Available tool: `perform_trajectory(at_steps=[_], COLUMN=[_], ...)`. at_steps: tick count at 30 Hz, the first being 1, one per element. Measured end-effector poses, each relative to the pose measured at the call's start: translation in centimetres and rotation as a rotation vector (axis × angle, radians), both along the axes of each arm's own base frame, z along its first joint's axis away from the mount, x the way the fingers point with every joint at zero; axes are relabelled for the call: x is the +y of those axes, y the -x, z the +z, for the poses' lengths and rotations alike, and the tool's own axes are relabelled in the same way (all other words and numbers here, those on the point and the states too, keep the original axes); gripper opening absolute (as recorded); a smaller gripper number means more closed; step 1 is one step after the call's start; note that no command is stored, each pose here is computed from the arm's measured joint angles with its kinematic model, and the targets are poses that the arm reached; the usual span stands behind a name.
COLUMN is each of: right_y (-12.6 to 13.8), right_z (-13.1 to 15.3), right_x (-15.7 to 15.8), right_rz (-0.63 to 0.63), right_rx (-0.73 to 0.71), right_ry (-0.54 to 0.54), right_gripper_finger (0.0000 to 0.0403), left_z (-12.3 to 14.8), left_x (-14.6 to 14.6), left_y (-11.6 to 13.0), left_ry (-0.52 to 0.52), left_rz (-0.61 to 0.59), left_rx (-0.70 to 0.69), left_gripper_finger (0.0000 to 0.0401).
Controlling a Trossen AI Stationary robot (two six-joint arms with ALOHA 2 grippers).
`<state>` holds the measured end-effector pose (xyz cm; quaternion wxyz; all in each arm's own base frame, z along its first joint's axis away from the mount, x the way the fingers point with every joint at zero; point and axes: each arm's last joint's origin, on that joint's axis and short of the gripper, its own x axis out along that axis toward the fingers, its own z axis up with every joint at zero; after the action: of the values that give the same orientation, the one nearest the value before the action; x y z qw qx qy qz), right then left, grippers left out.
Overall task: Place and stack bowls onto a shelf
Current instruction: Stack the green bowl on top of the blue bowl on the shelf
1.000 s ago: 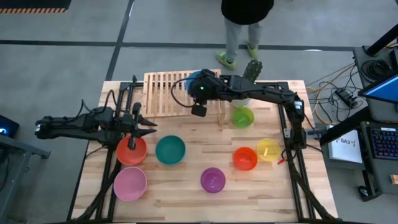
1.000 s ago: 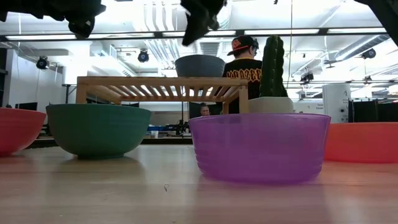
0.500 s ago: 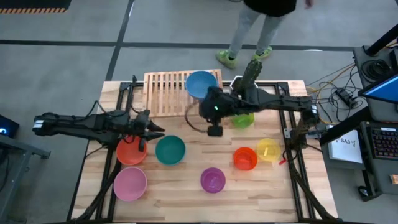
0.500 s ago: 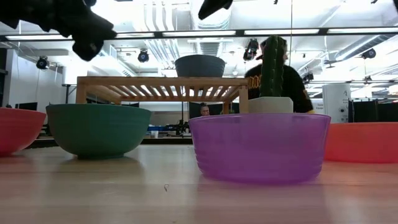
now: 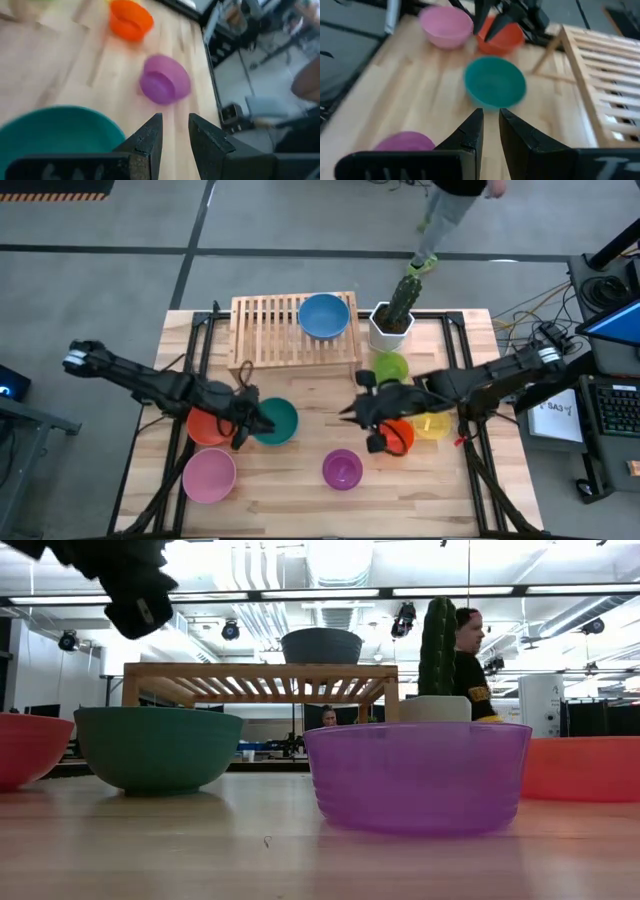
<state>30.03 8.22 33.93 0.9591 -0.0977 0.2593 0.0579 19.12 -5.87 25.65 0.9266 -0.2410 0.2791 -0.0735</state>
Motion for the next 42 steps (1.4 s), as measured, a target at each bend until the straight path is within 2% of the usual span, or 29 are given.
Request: perform_trajectory(at_steps=[6,12,17,23,27,33,37,42], right_y=[1.9,4.0,5.7,6.9,6.8,6.7,6.8,7.3], right_z=[-2.9,-5.5,-7.4,-9.1,-9.5,-8.9,-7.5,-6.1], right_x=[0.5,-0.2,-0.7,-1.2,-1.3,-1.2,-1.2,-1.3], right_rz=[0.036,0.018,-0.021,-0.084,-0.084,-0.06,-0.036,0.012], right_rx=[-0.088,-0.124,-0.145,-0.116,-0.167,-0.188,-0.218,-0.244], right_ry=[-0.023,-0.067,-0.156,-0.193,-0.181,-0.156,-0.149,-0.147], right_gripper_finger=[0.0052,0.0052,0.0052,0.0052,0.0052,0.0052,0.0052,0.0052], left_z=[0.8,0.2,-0.7,-2.3,-3.4,-4.3,-3.3,-1.8], left_x=[-1.9,-2.7,-3.1,-4.2,-4.6,-4.7,-4.7,-4.4], left_y=[-1.8,-3.1,-3.8,-4.4,-4.9,-5.2,-5.2,-5.4], left_ry=[-0.076,-0.15,-0.132,-0.08,-0.058,-0.088,-0.112,-0.259], left_rz=[-0.059,-0.09,-0.1,-0.199,-0.238,-0.243,-0.251,-0.138], left_rx=[0.177,0.312,0.368,0.458,0.515,0.548,0.597,0.595], left_gripper_finger=[0.0077,0.0077,0.0077,0.0078,0.01,0.0169,0.0209,0.0221])
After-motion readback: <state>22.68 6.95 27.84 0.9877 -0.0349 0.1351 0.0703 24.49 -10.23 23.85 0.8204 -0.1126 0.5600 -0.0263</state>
